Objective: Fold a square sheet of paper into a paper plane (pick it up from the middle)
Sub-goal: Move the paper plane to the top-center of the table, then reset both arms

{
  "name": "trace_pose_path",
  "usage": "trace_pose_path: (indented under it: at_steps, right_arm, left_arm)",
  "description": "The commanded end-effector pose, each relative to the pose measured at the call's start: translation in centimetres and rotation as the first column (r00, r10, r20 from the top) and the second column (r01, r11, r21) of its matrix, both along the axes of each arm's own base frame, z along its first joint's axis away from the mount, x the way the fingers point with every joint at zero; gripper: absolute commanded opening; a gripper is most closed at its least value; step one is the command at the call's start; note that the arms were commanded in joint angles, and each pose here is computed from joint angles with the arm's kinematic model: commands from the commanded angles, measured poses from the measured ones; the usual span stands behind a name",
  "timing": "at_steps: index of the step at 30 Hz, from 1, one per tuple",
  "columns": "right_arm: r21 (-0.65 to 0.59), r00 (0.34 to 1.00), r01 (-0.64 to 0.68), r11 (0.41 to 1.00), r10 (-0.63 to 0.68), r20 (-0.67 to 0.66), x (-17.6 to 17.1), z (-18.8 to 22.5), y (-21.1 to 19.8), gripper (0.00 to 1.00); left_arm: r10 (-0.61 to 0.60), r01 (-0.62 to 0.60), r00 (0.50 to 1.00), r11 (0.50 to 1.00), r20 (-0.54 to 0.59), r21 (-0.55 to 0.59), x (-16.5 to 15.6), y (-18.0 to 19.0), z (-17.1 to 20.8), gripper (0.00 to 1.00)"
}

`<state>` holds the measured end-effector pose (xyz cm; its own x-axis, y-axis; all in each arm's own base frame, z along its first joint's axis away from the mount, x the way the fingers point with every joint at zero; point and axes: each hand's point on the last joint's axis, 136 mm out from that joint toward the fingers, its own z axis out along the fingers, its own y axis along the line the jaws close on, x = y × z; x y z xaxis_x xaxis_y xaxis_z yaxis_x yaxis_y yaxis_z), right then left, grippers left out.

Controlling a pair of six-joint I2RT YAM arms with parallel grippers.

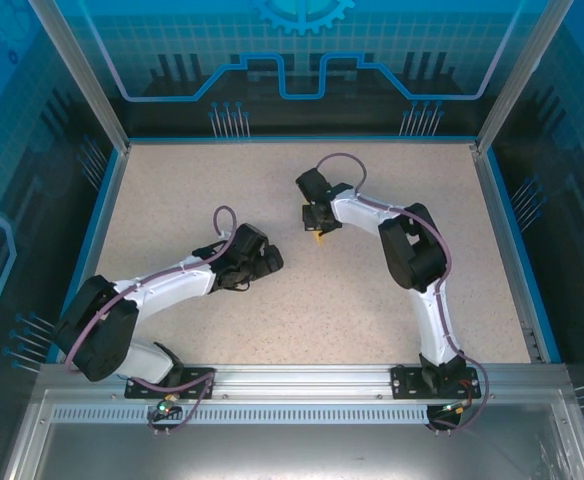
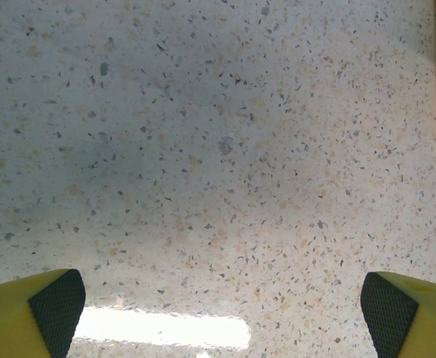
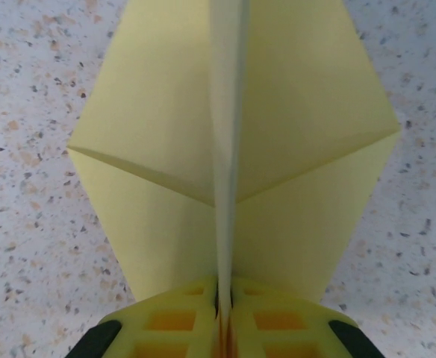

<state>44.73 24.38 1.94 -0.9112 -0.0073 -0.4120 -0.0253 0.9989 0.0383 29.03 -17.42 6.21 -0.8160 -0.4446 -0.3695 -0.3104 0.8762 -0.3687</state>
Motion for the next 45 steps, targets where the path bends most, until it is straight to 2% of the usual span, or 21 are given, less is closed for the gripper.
trace_pose_path:
  at_steps: [1, 8, 13, 20, 25, 31, 33, 35, 38, 41, 45]
  right_arm:
    - [-0.036, 0.999, 0.01, 0.999, -0.011, -0.038, 0.0, -1.1, -0.9, 0.14]
    - [-0.055, 0.998, 0.016, 0.998, -0.019, -0.063, -0.7, -2.1, -1.0, 0.16]
    - [-0.018, 1.0, 0.015, 1.0, -0.014, 0.009, 0.2, 3.3, -0.3, 0.22]
    - [0.06, 0.994, 0.024, 0.998, -0.031, 0.107, -0.2, 11.7, -0.5, 0.45]
    - [0.101, 0.981, 0.039, 0.994, -0.057, 0.188, -1.3, 16.7, -2.1, 0.66]
    - [0.097, 0.911, 0.111, 0.989, -0.14, 0.388, -2.6, 23.5, -8.3, 0.85]
    - [0.053, 0.865, 0.16, 0.986, -0.166, 0.473, -3.4, 25.0, -11.5, 0.98]
    - [-0.003, 0.816, 0.26, 0.966, -0.218, 0.535, -4.7, 25.6, -15.5, 0.99]
    - [-0.06, 0.768, 0.399, 0.915, -0.298, 0.568, -7.2, 24.8, -21.4, 0.99]
    - [-0.069, 0.735, 0.508, 0.858, -0.39, 0.555, -9.5, 22.0, -26.3, 0.99]
    - [-0.093, 0.702, 0.562, 0.822, -0.415, 0.579, -11.5, 17.4, -29.8, 0.99]
  left_arm:
    - [-0.007, 0.007, 1.0, 0.999, 0.001, 0.042, 0.4, 0.5, 0.3, 0.99]
    - [-0.008, 0.008, 1.0, 0.999, 0.003, 0.037, 0.5, 0.4, 0.3, 0.99]
    - [0.004, -0.004, 1.0, 0.999, 0.006, 0.054, 0.6, 0.7, 0.7, 0.99]
    - [0.044, -0.047, 0.999, 0.987, 0.025, 0.153, 1.2, 2.3, 2.7, 0.99]
    - [0.052, -0.073, 0.995, 0.966, 0.09, 0.248, 2.3, 3.8, 5.8, 0.99]
    - [0.087, -0.167, 0.973, 0.905, 0.215, 0.39, 3.8, 8.2, 10.7, 0.99]
    - [0.106, -0.215, 0.958, 0.881, 0.267, 0.422, 3.9, 10.3, 11.9, 0.99]
    - [0.104, -0.238, 0.943, 0.874, 0.315, 0.424, 4.0, 11.8, 12.4, 0.99]
    - [0.111, -0.302, 0.906, 0.846, 0.408, 0.44, 3.9, 14.1, 13.5, 0.99]
    - [0.125, -0.373, 0.873, 0.794, 0.471, 0.48, 3.2, 16.6, 13.9, 0.99]
    - [0.076, -0.388, 0.852, 0.757, 0.518, 0.526, 3.1, 18.4, 13.1, 0.99]
